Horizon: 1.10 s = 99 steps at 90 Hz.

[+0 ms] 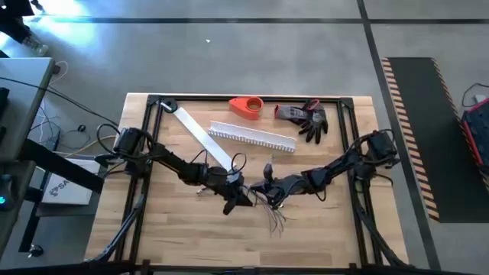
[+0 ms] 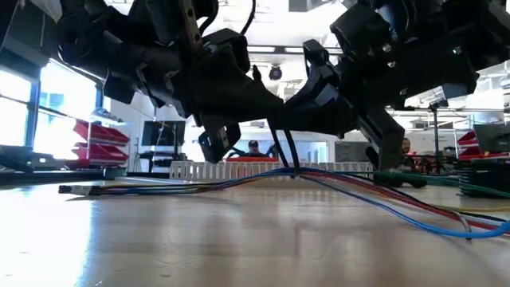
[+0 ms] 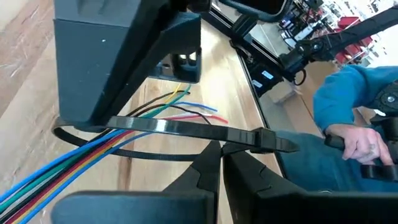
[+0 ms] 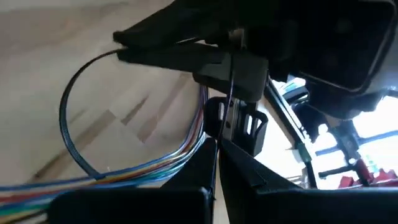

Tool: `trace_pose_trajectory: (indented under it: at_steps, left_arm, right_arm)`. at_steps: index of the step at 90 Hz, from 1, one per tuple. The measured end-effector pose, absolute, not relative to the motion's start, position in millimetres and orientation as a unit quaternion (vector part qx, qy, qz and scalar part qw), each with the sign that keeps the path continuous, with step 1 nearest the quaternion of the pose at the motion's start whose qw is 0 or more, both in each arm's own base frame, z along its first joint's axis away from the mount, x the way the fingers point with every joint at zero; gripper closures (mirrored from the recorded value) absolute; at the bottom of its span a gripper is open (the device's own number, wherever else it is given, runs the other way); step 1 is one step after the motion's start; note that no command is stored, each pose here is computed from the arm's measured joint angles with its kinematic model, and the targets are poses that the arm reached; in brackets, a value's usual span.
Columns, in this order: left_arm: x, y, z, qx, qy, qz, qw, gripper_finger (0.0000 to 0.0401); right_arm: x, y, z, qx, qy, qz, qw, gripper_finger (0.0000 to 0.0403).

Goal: Ziptie cables
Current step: Wrap the cable wires with the black zip tie

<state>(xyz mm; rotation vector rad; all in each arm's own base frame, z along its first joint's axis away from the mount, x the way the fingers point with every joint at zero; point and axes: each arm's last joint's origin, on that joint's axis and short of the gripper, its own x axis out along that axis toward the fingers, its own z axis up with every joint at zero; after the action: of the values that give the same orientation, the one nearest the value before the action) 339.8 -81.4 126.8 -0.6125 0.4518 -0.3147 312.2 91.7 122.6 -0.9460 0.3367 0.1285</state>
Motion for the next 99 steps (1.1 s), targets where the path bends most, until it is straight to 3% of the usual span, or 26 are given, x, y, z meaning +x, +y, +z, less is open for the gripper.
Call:
trace_pose_trajectory:
  at_steps: [39,74,99]
  left_arm:
    - [341.0,-74.8,126.2,-0.338,0.233,-0.165,0.897,0.0401]
    - [343.2,-62.6,117.4,-0.360,0.256,-0.179,0.879,0.0401]
    - [343.9,-63.0,106.2,-0.372,0.270,-0.173,0.871,0.0401]
  right_arm:
    - [312.5,91.5,124.0,-0.586,0.151,0.070,0.793,0.0403]
    - [313.3,91.8,126.0,-0.618,0.138,0.072,0.771,0.0403]
    - [312.8,96.7,125.7,-0.641,0.107,0.120,0.750,0.0403]
